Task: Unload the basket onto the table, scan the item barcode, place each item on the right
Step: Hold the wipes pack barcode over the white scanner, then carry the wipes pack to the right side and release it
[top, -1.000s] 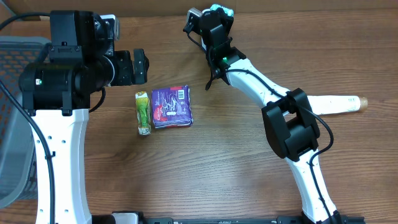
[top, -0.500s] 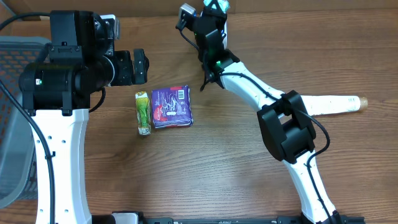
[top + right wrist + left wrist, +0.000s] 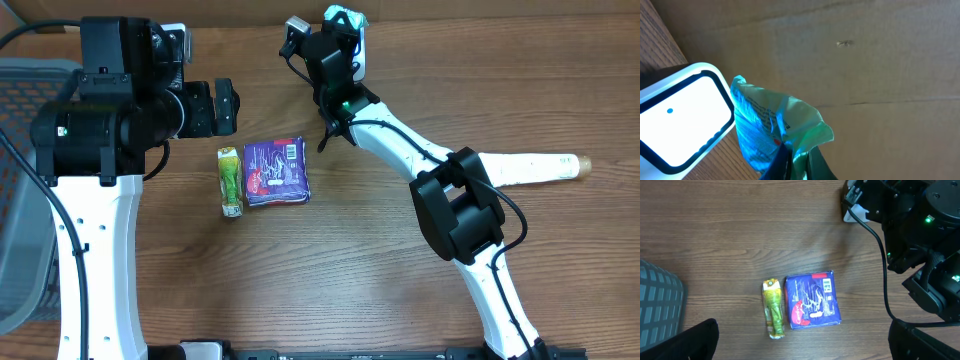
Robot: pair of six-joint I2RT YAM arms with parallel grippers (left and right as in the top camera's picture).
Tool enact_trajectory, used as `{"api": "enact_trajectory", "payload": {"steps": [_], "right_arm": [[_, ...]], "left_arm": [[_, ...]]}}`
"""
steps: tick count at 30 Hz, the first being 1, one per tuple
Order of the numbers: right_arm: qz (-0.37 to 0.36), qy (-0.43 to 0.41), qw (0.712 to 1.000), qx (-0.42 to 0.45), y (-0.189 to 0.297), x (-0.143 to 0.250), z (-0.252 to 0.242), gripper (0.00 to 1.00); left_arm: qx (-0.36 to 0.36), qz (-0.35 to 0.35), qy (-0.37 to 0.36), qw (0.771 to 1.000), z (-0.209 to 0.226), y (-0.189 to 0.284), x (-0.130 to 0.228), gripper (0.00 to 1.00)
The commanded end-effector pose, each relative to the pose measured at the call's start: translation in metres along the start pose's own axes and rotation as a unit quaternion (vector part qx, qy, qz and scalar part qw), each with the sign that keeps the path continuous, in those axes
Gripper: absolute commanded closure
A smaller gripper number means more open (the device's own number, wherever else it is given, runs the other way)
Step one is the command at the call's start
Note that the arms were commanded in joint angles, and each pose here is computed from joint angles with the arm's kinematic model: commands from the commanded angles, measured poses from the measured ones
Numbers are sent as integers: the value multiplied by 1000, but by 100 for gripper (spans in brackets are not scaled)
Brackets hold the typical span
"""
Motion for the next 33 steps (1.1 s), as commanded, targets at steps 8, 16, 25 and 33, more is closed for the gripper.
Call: {"api": "enact_trajectory", "payload": {"steps": [8,16,25,33], "right_arm": [[5,-67,998,4,23,3,-45,96],[-31,-189,977,-94,86,34,-119,96],[34,-518,818,-247,141,130,-168,96],[196,-550,714,-387,114,256,-100,96]], "left_arm": [[1,-2,-5,1000,-1,-1,-2,0],[1,-2,-5,1000,-1,-1,-2,0],[1,-2,-5,1000,-1,-1,-2,0],[1,-2,-5,1000,-1,-1,-2,0]]}}
Point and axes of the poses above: each gripper's point midway between its finger pads, its own y axis back along the fingers, its own z axis along the line the jaws close on, x = y × z, the point moved 8 cm from there along y, back along the fingers, and after that the axes turned 9 degrees about y, right-handed, at the moved point
